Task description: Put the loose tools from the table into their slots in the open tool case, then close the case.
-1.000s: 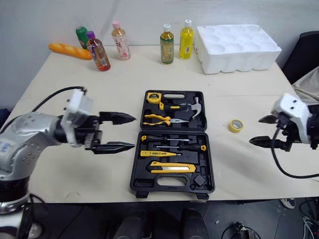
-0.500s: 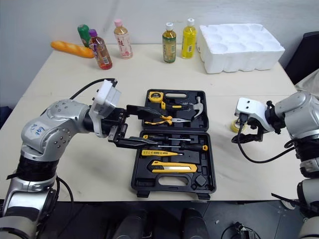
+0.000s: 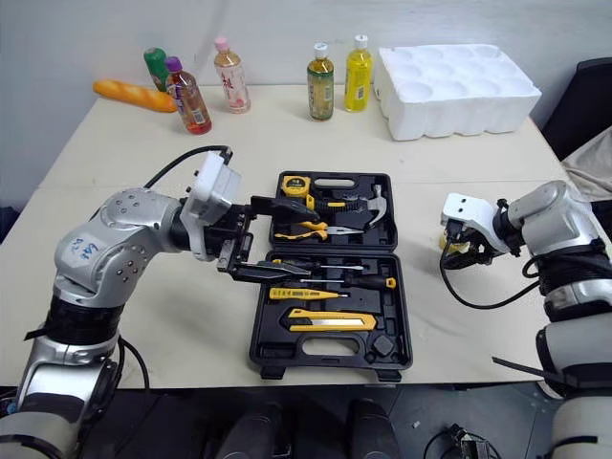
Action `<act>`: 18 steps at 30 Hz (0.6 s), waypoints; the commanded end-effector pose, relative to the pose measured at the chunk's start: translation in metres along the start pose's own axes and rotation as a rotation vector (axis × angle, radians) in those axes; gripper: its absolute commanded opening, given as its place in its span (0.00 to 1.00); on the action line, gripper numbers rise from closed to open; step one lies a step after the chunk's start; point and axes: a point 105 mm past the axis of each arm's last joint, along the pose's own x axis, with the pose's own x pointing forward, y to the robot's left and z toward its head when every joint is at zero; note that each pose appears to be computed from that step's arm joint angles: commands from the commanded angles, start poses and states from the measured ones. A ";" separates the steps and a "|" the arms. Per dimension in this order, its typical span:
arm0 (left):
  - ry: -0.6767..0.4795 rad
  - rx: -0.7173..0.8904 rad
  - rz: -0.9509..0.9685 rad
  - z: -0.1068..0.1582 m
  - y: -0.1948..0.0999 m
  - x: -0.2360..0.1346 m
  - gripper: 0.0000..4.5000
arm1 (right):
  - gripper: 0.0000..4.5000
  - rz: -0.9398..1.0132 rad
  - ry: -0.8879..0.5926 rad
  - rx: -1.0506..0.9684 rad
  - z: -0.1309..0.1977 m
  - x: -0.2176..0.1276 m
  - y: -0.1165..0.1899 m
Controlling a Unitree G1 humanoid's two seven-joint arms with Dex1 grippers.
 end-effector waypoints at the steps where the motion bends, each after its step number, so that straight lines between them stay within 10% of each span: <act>1: -0.014 0.052 -0.001 0.008 -0.001 0.004 1.00 | 0.34 -0.068 0.000 0.003 -0.006 -0.008 -0.011; 5: -0.017 0.048 0.002 0.007 0.000 0.004 1.00 | 0.01 -0.088 -0.047 -0.038 0.001 -0.020 -0.014; 11: 0.028 0.022 -0.052 -0.004 -0.013 0.003 1.00 | 0.01 0.002 -0.215 -0.175 0.040 -0.052 0.019; 18: 0.148 -0.008 -0.182 -0.039 -0.043 -0.003 1.00 | 0.01 0.300 -0.323 -0.238 0.057 -0.044 0.144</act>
